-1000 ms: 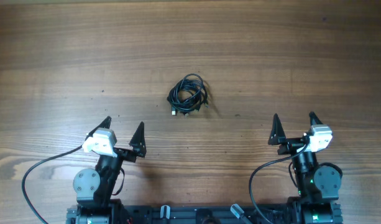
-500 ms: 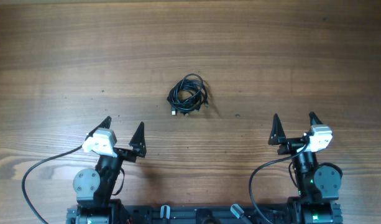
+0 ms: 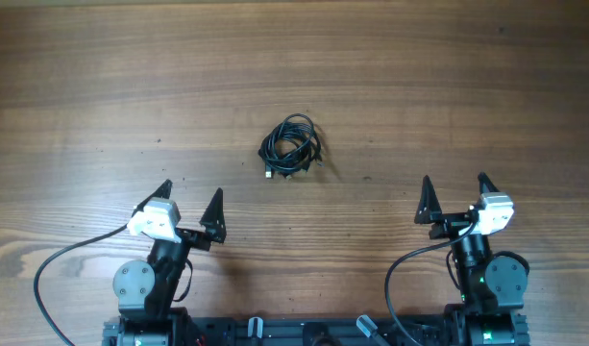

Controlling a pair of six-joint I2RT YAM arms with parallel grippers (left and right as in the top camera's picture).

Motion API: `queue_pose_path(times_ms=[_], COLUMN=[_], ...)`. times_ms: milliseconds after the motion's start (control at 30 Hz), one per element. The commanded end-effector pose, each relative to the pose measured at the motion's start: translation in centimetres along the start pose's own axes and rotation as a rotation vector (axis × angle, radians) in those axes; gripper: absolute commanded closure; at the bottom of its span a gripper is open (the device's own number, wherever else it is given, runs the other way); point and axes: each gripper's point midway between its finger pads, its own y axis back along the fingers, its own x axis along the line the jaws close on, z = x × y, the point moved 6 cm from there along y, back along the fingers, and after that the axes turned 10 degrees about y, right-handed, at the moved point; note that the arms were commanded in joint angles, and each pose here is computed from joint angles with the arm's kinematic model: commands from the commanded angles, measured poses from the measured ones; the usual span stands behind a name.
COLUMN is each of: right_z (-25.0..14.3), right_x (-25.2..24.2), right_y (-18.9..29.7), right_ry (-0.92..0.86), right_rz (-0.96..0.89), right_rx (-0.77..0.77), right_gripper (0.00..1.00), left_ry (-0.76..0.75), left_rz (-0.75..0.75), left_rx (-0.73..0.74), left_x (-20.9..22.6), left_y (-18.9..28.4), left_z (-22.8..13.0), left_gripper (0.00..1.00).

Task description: Untangle cables

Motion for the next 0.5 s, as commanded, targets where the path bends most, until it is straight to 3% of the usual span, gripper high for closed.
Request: queue_pose_path(times_ms=[0,467], right_z=[0.05,0.04], right_x=[0.13,0.13], right_y=[0.01,0.01], right_ry=[0.009,0.009], right_rz=[0.014,0.013], right_rx=[-0.005,-0.005], right_gripper=[0.0,0.0], left_ry=[-0.017,-0.017], left_rz=[0.012,0.013], left_rx=[-0.01,-0.01], left_x=[0.25,0.26], left_y=[0.01,0.01], left_z=[-0.09,-0.08], left_gripper=[0.0,0.0])
